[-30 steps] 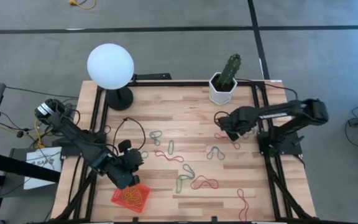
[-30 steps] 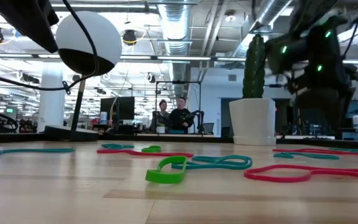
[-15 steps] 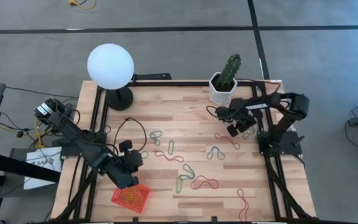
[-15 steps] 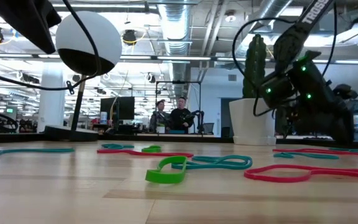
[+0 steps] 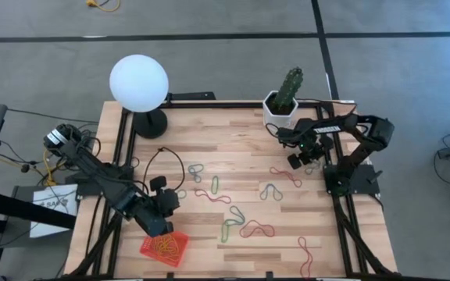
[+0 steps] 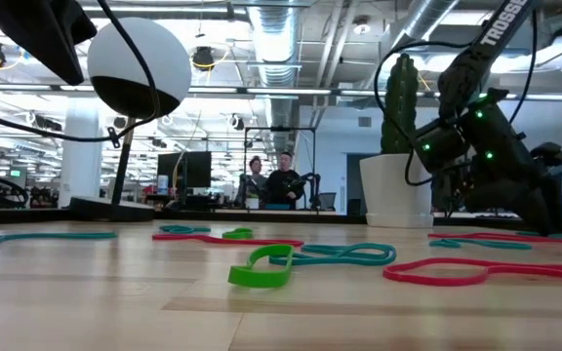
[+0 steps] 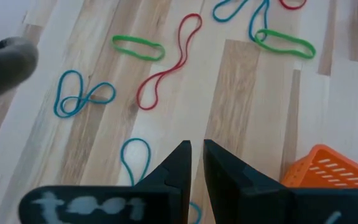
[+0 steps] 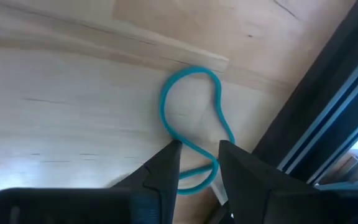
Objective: Pick and place rubber bands into bin
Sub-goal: Put the blue rubber band into the basket
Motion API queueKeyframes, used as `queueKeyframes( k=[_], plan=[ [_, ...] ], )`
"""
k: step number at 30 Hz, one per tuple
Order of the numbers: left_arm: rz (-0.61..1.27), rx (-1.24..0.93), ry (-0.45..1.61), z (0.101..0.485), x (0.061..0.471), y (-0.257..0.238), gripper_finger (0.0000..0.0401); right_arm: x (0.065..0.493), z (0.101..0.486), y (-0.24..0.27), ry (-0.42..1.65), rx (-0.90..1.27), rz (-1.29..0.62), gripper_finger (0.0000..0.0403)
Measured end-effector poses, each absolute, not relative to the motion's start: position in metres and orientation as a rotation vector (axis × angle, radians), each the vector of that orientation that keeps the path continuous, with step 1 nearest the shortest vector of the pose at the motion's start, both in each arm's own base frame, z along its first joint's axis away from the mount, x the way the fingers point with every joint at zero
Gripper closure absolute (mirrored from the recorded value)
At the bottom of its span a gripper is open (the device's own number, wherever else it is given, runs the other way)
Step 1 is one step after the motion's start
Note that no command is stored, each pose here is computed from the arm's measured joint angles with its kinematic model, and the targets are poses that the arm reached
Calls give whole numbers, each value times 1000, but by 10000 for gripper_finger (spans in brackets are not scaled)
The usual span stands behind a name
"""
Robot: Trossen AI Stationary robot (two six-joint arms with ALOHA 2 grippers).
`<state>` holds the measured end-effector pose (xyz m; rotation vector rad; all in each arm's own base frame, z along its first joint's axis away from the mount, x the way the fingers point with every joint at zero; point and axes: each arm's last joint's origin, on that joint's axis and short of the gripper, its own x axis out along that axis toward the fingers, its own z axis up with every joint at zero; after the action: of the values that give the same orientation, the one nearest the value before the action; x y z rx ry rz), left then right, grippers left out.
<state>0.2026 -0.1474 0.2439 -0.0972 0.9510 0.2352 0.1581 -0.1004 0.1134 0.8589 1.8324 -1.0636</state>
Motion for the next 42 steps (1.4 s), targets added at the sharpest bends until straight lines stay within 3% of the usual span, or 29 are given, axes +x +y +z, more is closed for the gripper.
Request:
queueKeyframes(
  k=[5,12,21,30,36,42],
  plan=[
    [242,-93,961,239,201,-146,368,156,113,-104,1843,862,-1009,306],
    [166,-112,955,249,200,-157,368,152,112,-108,1857,884,-1002,395],
    [201,-60,986,263,183,-165,368,152,117,-100,1869,804,-999,401],
    [252,-63,996,262,179,-163,368,160,154,-76,1747,740,-981,402],
    [259,-59,988,262,179,-163,368,165,172,-55,1595,765,-863,403],
    [262,-57,984,262,179,-162,368,187,188,-31,1328,760,-571,403]
  ],
)
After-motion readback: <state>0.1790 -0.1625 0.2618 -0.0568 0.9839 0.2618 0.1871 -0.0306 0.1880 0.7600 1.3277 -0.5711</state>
